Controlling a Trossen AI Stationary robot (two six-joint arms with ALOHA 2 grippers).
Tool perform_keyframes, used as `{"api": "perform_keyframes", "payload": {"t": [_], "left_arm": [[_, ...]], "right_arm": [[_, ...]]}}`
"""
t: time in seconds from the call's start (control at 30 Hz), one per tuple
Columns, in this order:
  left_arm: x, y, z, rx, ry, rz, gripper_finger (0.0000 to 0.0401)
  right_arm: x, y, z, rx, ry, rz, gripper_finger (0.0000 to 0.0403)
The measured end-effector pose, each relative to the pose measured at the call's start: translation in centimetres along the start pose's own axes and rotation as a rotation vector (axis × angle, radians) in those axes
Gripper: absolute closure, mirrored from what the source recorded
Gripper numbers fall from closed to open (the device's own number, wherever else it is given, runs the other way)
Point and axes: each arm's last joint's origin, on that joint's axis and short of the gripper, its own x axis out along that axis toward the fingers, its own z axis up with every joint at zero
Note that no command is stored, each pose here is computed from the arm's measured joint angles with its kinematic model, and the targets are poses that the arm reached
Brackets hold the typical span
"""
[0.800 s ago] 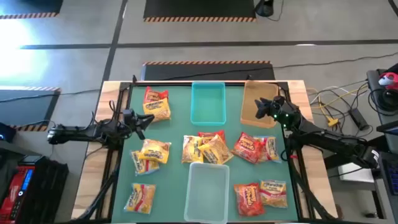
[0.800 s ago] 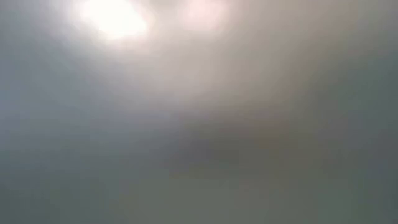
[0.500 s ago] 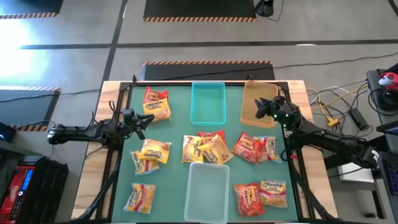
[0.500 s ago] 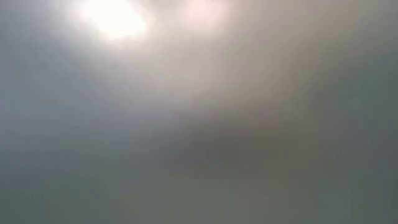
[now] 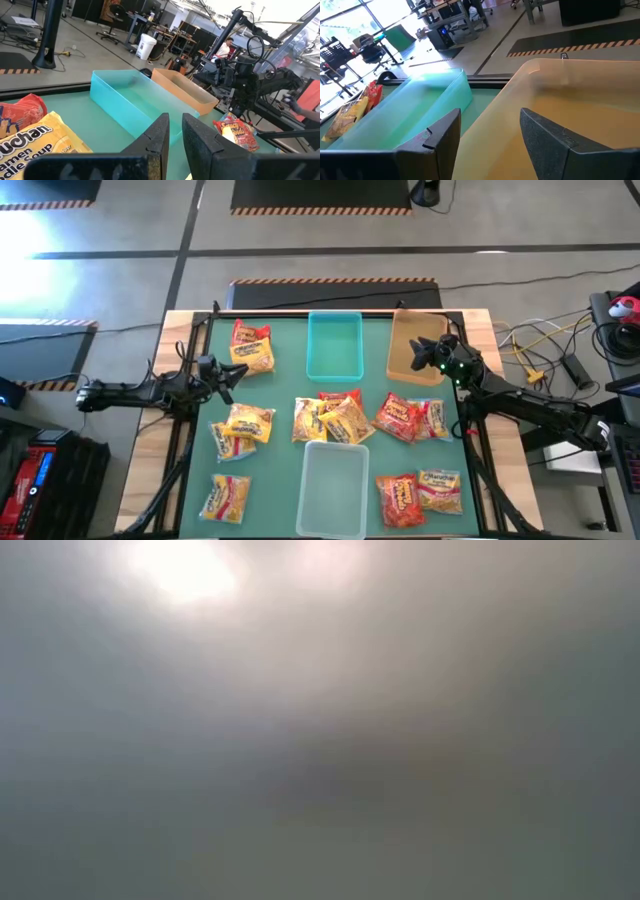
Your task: Sort Maruchan noodles
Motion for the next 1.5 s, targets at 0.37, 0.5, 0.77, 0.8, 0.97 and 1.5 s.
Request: {"api": "perform_keyframes", "payload": {"t": [0.37,0.5,0.77,0.8,0.97,1.5], "left_arm": [[0.0,0.0,0.0,0.000,0.000,0.000,0.0365],[0.0,0.0,0.0,0.000,0.000,-0.001,0.0365],[0.0,0.0,0.0,0.000,0.000,0.000,0.0365],[0.0,0.0,0.0,0.000,0.000,0.000,0.0365],[0.0,0.0,0.0,0.000,0.000,-0.001,0.0365],[0.0,0.0,0.0,0.000,0.000,0.000,0.0365]], "right_arm": [[0.0,0.0,0.0,0.000,0.000,0.000,0.0211],[0.0,0.0,0.0,0.000,0.000,0.000,0.0211],[0.0,0.0,0.0,0.000,0.000,0.000,0.0211],[0.0,0.0,0.0,0.000,0.000,0.000,0.0211],[0.0,0.0,0.0,0.000,0.000,0.000,0.0211],[0.7,-0.4,-1.0,-0.028,0.090,-0.048,0.0211]]}}
